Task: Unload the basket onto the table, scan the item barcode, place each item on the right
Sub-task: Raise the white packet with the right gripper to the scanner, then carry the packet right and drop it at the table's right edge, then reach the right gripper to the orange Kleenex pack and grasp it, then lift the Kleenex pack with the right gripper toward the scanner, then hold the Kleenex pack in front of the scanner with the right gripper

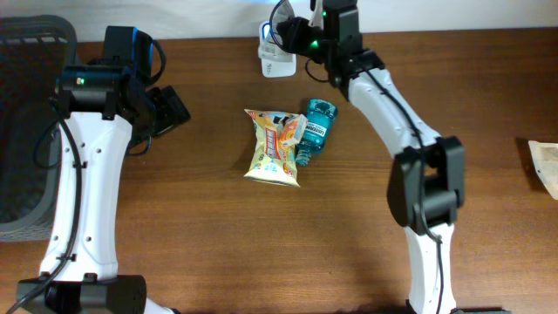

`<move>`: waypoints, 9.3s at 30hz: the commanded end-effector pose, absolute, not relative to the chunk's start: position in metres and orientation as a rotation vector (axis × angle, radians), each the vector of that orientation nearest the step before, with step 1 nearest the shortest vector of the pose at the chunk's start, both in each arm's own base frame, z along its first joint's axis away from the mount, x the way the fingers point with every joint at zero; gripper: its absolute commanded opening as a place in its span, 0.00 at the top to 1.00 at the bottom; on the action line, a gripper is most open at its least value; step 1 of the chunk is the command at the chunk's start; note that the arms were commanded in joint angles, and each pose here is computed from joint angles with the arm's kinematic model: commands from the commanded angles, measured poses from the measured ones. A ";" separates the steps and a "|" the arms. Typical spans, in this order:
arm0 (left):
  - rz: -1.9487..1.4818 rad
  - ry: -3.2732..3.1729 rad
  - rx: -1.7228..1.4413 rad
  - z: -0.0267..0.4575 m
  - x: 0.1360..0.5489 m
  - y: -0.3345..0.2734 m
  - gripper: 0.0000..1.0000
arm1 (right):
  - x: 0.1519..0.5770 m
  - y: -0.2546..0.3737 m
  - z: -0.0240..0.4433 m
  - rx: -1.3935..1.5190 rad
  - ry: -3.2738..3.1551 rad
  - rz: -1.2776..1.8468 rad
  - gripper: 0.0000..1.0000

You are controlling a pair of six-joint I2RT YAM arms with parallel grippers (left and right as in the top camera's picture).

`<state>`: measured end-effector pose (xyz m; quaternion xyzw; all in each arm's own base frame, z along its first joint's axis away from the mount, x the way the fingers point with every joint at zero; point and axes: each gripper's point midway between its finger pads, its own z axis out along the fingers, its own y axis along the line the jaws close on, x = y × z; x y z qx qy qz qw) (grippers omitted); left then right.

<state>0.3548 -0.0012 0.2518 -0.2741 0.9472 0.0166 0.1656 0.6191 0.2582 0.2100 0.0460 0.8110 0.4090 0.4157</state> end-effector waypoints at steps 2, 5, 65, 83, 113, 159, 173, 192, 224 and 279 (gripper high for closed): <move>0.042 2.688 -0.793 0.254 0.354 -0.001 0.01 | 0.635 0.265 0.198 0.239 1.971 1.234 0.96; 0.042 2.688 -0.793 0.254 0.354 -0.001 0.01 | 0.643 0.258 0.183 0.306 1.974 1.213 0.96; 0.042 2.688 -0.793 0.254 0.354 -0.001 0.01 | 0.367 -0.414 0.111 1.582 2.142 -0.063 0.51; 0.042 2.688 -0.793 0.254 0.354 -0.001 0.01 | 0.466 -0.138 0.226 0.644 2.404 0.824 0.30; 0.042 2.688 -0.793 0.254 0.354 -0.001 0.01 | 0.453 0.227 0.087 0.130 2.919 0.226 0.30; 0.042 2.688 -0.793 0.254 0.354 -0.001 0.01 | 0.450 0.211 0.041 0.449 3.048 0.311 0.60; 0.042 2.688 -0.793 0.254 0.354 -0.001 0.01 | 0.468 0.221 0.097 0.296 2.978 0.679 0.96; 0.042 2.688 -0.793 0.254 0.354 -0.001 0.01 | 0.465 0.168 0.229 -0.265 2.293 1.844 0.96; 0.042 2.688 -0.793 0.254 0.354 -0.001 0.01 | 0.537 0.135 0.163 0.364 2.618 1.187 0.96; 0.042 2.688 -0.793 0.254 0.354 -0.001 0.01 | 0.657 0.133 0.048 0.049 2.413 0.419 0.25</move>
